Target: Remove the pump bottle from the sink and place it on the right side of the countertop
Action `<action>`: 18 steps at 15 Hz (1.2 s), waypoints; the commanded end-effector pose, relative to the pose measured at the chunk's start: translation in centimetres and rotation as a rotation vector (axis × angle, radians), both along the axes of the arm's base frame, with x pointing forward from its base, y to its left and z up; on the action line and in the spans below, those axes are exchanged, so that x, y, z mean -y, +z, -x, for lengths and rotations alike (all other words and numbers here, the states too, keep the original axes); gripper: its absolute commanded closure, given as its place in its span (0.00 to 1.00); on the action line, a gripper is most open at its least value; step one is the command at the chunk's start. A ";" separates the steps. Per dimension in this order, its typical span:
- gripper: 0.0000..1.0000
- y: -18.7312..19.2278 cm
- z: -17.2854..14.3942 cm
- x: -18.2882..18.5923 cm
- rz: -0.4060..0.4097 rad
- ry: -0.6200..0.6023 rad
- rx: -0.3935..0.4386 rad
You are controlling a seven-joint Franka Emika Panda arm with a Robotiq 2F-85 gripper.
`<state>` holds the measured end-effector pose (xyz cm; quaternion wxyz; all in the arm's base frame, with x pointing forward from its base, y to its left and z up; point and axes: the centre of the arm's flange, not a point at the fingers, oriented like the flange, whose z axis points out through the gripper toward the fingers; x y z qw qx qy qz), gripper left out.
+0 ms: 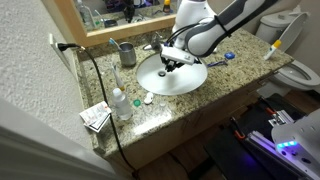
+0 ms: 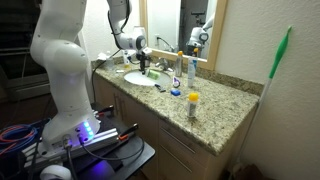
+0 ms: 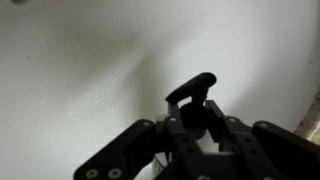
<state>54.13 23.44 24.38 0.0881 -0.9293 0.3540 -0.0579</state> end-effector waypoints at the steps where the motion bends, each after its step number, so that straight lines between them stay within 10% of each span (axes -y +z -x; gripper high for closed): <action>1: 0.92 5.7 3.6 5.5 -0.163 0.043 -0.097; 7: 0.92 8.5 5.6 9.4 -0.422 -0.013 -0.185; 8: 0.70 5.8 2.1 5.0 -0.401 0.029 -0.187; 10: 0.70 6.6 2.3 7.7 -0.425 -0.009 -0.183; 11: 0.92 6.7 2.6 8.2 -0.419 -0.019 -0.181; 18: 0.92 13.8 -1.3 17.1 -0.723 -0.265 -0.234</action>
